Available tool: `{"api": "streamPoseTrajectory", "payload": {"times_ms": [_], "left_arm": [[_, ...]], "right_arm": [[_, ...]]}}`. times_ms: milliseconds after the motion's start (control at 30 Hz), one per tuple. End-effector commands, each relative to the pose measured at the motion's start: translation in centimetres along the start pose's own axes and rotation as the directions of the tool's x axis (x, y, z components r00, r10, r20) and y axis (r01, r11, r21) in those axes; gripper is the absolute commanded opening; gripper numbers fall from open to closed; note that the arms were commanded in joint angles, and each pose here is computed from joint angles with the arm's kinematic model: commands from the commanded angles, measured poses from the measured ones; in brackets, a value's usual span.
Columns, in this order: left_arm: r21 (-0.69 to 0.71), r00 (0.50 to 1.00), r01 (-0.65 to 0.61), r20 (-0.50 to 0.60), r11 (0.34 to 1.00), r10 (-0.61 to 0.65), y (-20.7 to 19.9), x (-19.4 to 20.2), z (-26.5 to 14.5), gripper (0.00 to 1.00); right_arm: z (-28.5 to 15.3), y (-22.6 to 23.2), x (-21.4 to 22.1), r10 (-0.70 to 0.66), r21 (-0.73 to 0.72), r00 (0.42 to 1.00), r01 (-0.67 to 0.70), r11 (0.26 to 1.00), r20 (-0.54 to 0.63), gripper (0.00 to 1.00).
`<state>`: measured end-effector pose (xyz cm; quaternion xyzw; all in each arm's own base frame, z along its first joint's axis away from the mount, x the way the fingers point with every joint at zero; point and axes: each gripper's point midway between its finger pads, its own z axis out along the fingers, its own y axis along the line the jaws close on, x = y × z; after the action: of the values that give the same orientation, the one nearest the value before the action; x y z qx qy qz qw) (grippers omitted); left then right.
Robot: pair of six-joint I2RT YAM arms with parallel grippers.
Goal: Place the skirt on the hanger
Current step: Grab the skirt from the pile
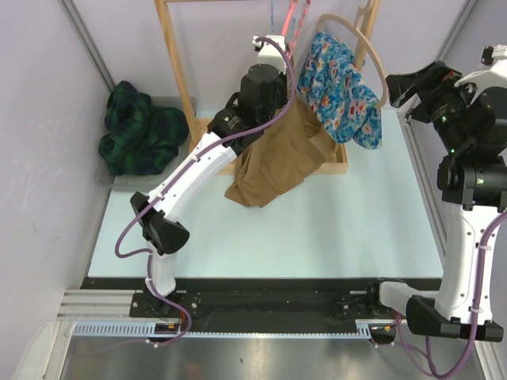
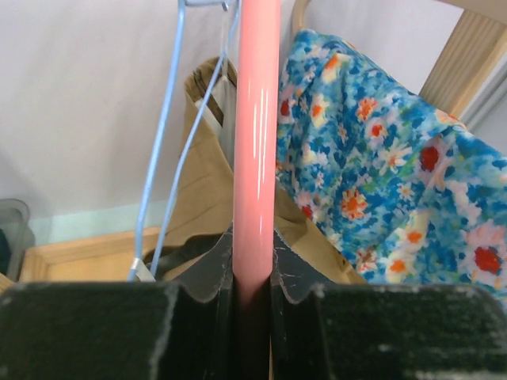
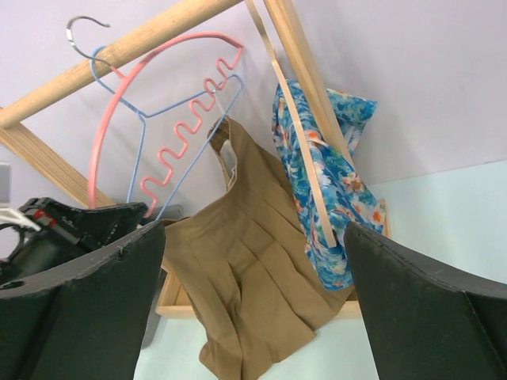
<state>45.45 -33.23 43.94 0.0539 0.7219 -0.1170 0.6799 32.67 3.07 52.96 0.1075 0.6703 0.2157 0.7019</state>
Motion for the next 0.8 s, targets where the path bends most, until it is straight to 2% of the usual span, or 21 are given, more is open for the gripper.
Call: {"api": "streamPoseTrajectory", "payload": {"times_ms": [0,267,500,767], "left_arm": [[0.038,0.991,0.118,0.066,0.992,-0.12,-0.2,-3.0,-0.4,0.0],[0.062,0.986,0.158,0.046,0.985,-0.161,0.0,-2.6,1.1,0.0],[0.087,0.992,0.126,-0.037,0.988,-0.123,-0.8,1.0,1.9,0.0],[0.112,0.992,0.115,-0.062,0.987,-0.108,-0.7,0.8,0.6,0.0]], "right_arm": [[-0.5,1.0,-0.6,-0.002,-0.034,1.0,0.003,0.999,0.029,1.0],[-0.4,0.9,0.3,-0.002,-0.032,1.0,0.002,0.999,0.014,1.0],[-0.4,0.9,0.4,-0.003,-0.032,1.0,0.003,0.999,0.014,1.0],[-0.4,1.0,0.4,0.007,-0.035,1.0,-0.006,0.999,0.014,1.0]]}}
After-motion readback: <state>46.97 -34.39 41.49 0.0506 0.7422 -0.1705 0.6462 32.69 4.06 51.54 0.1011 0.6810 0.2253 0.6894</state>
